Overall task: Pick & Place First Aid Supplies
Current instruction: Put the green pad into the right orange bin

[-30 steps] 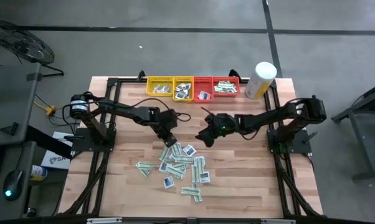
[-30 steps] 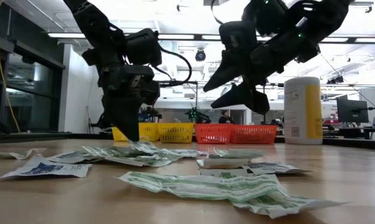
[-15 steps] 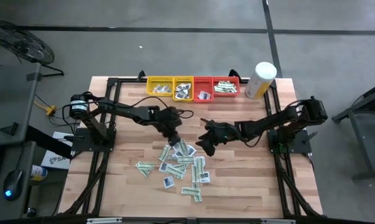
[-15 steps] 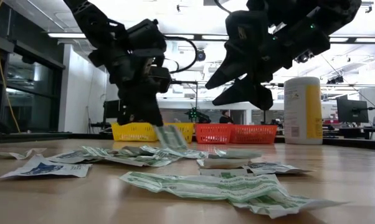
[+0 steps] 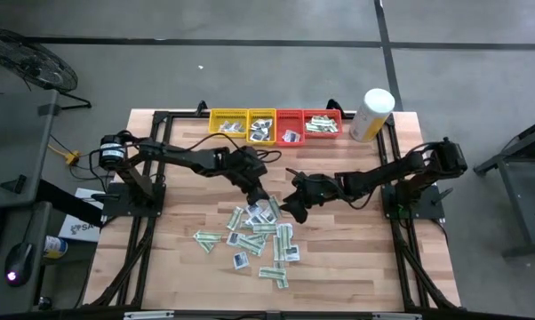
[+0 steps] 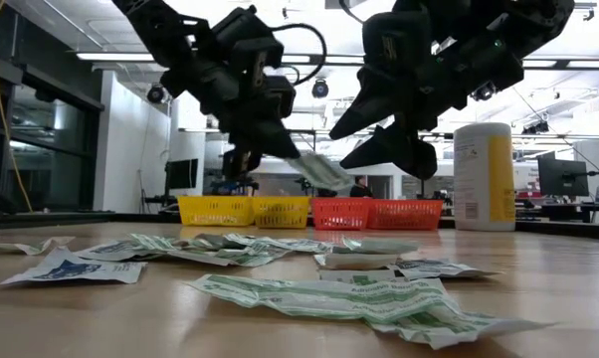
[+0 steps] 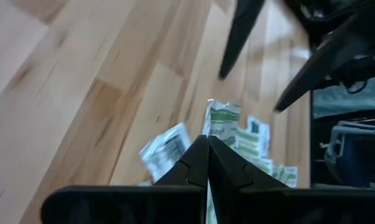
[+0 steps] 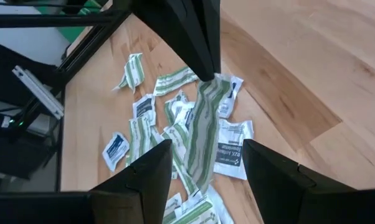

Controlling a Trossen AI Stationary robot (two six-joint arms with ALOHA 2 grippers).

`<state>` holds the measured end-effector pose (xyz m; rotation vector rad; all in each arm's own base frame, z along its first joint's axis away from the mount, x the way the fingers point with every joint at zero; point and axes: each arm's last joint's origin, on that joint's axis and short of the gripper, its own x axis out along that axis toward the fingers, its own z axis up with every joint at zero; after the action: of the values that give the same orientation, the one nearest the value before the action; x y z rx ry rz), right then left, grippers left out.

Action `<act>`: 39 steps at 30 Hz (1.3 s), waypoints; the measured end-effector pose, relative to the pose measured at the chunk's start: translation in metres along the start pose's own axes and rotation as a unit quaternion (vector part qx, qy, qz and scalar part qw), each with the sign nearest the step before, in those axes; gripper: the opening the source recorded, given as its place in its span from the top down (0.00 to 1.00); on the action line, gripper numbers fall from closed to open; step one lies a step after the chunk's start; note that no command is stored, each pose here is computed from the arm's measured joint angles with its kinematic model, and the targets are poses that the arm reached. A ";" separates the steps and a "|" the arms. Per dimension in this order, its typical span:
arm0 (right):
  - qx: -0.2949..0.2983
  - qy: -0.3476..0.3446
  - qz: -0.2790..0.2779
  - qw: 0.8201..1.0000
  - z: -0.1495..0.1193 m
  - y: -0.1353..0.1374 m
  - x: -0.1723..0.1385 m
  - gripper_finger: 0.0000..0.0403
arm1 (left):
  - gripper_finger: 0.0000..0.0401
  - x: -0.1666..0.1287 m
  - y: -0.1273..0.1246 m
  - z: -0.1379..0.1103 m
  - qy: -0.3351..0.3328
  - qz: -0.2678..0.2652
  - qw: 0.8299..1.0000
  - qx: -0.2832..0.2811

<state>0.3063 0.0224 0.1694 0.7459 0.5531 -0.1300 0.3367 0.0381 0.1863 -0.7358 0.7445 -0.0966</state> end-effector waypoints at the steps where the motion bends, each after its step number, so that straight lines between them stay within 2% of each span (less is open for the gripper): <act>1: 0.002 0.004 0.004 1.000 0.001 -0.001 0.000 0.53 | 1.00 0.000 -0.002 0.002 -0.002 -0.004 1.000 0.002; 15: -0.010 0.039 0.042 0.998 0.002 -0.002 0.000 0.55 | 1.00 -0.002 -0.010 0.013 -0.025 -0.021 0.999 0.015; 21: -0.019 0.036 0.040 0.998 0.002 -0.002 0.000 0.68 | 1.00 -0.003 -0.011 0.016 -0.037 -0.030 0.999 0.019; 28: -0.019 0.021 0.023 0.999 0.003 -0.003 0.000 0.97 | 1.00 -0.003 -0.011 0.016 -0.037 -0.030 0.999 0.019; 39: 0.010 0.009 0.009 1.000 0.008 -0.009 0.000 1.00 | 0.97 -0.003 -0.011 0.015 -0.038 -0.025 0.999 0.029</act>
<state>0.3068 0.0102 0.1692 0.7724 0.5632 -0.1131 0.3465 0.0397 0.2027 -0.6990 0.6482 -0.1343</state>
